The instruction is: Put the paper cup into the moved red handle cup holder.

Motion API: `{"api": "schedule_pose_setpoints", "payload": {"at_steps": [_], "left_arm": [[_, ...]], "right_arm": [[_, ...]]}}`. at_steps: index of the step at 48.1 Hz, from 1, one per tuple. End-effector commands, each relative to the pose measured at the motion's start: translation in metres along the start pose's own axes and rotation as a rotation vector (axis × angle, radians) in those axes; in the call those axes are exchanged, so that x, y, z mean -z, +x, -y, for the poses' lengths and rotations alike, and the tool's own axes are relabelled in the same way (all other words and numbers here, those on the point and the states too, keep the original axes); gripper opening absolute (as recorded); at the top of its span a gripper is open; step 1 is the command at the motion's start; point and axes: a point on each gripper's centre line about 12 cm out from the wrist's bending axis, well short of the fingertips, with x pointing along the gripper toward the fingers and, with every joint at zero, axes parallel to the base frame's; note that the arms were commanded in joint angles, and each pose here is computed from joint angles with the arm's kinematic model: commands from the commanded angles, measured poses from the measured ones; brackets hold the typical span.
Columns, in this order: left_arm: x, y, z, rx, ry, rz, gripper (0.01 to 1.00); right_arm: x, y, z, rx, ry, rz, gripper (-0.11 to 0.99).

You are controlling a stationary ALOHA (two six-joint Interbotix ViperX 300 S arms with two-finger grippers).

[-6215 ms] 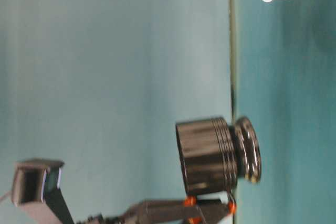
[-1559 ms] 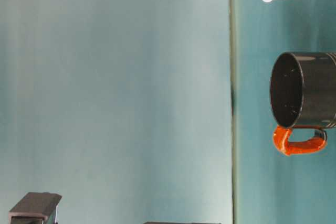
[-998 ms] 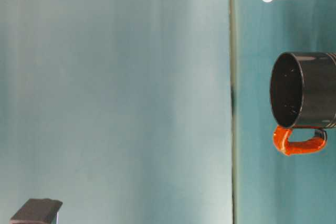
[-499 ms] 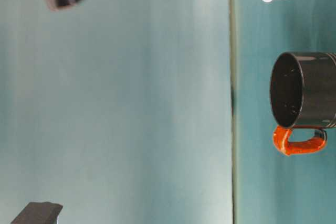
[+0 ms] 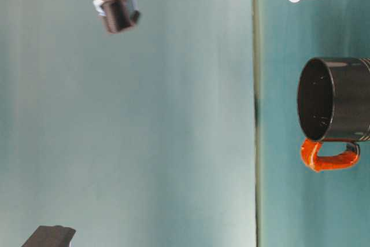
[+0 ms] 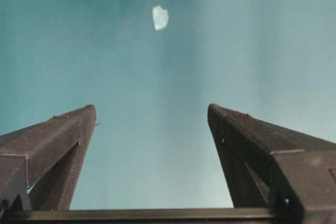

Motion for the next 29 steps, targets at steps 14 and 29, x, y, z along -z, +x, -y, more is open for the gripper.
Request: {"api": "schedule_pose_setpoints", "payload": {"at_steps": [14,29], "left_arm": [[-0.0058,-0.0029,0.0001,-0.001,0.002,0.031,0.937],[-0.0058,-0.0029,0.0001,-0.001,0.002,0.031,0.937]], "right_arm": [[0.0051,0.0189,0.0018,0.017,0.000,-0.051,0.83],[-0.0005,0.0183,-0.0008,0.002,0.003,-0.011,0.77]]}}
